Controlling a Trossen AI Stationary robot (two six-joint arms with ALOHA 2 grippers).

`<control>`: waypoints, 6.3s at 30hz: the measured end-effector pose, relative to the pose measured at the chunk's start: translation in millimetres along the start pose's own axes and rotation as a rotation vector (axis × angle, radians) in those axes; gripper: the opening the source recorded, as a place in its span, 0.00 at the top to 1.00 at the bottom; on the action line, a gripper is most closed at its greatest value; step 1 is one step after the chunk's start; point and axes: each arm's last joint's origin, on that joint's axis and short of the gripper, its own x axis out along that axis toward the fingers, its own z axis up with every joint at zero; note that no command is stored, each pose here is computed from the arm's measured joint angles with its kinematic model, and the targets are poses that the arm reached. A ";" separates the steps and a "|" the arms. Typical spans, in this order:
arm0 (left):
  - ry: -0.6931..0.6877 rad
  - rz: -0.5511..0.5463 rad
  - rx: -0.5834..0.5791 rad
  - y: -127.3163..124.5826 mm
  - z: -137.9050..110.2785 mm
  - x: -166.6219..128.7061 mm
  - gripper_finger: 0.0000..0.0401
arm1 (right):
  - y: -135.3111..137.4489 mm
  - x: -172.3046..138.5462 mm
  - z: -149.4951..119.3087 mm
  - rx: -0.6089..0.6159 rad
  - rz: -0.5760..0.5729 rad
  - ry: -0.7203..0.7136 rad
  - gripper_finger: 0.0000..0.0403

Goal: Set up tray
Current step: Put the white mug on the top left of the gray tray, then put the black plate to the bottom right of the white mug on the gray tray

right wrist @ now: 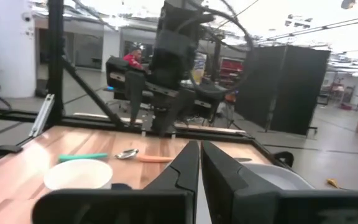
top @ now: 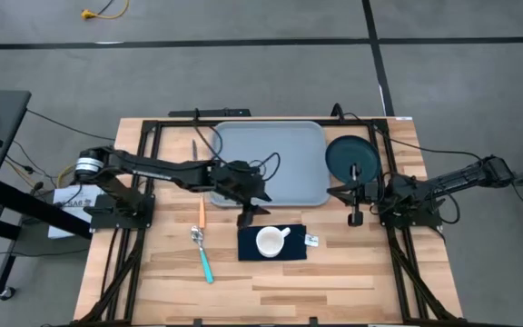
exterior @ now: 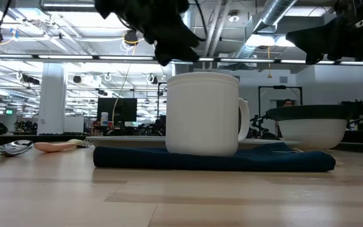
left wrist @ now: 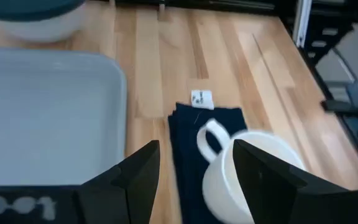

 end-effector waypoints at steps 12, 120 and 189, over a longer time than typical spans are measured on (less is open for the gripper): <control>0.181 0.128 -0.066 -23.8 2.0 16.2 0.52 | 0.5 0.0 -1.7 -0.005 0.007 0.017 0.97; 0.570 0.728 -0.457 198.1 15.9 -86.2 1.00 | 0.6 -0.1 -3.1 -0.008 0.009 0.031 0.97; 0.576 0.718 -0.677 262.3 -14.6 -143.9 0.65 | 0.7 -0.1 -4.0 -0.018 0.007 0.041 0.97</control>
